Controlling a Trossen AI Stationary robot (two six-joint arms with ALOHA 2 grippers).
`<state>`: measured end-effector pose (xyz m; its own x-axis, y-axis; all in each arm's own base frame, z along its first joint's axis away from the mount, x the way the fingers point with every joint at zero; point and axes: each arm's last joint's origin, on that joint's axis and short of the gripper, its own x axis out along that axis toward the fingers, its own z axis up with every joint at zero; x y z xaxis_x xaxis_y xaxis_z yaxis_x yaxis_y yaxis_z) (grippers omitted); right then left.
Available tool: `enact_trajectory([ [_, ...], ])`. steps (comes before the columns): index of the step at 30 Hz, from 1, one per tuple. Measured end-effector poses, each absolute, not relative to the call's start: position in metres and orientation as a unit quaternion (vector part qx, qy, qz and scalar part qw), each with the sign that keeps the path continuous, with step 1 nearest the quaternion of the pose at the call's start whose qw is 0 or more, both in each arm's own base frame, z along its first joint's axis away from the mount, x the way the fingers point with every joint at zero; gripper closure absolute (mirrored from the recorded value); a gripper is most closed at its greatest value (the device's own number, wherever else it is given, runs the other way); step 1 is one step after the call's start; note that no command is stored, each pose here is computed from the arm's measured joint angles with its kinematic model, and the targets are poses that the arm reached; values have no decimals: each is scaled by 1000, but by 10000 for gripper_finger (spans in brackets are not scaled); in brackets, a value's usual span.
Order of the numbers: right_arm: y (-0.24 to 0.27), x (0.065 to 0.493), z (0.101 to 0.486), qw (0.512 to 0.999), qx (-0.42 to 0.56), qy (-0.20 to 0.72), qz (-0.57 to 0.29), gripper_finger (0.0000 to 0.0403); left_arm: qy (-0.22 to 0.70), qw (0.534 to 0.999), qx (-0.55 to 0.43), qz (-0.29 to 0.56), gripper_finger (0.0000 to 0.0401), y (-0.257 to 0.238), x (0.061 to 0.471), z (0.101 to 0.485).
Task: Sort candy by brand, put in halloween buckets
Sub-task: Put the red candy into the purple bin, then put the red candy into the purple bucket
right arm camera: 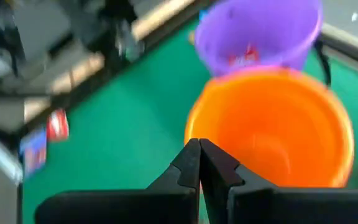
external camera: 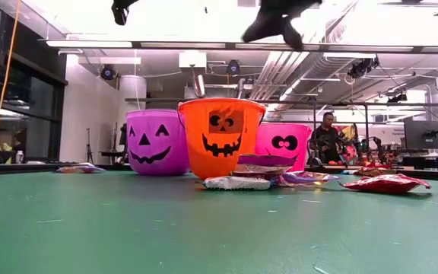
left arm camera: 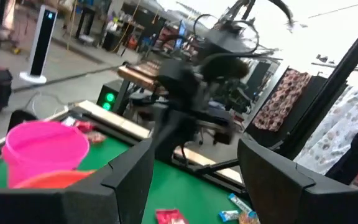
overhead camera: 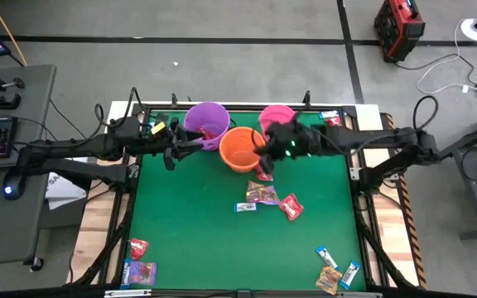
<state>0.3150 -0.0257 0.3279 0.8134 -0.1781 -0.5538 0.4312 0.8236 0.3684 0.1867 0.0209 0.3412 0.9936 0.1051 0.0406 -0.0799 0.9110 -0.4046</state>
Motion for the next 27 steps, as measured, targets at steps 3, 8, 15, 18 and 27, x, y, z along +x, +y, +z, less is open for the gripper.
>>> enact_trajectory([
  [3,-46,332,323,924,261,229,-163,403,-51,979,-191,45,178,21,186,345],
  [8,-68,346,307,914,280,258,-139,402,-61,979,-190,51,178,24,186,347],
  [15,-86,342,304,926,218,281,-124,402,-59,975,-190,97,178,32,187,344],
  [18,-95,336,302,924,210,302,-105,402,-65,970,-197,123,178,36,187,344],
  [27,-102,312,282,877,191,437,-55,322,-42,957,-241,158,178,43,188,336],
])
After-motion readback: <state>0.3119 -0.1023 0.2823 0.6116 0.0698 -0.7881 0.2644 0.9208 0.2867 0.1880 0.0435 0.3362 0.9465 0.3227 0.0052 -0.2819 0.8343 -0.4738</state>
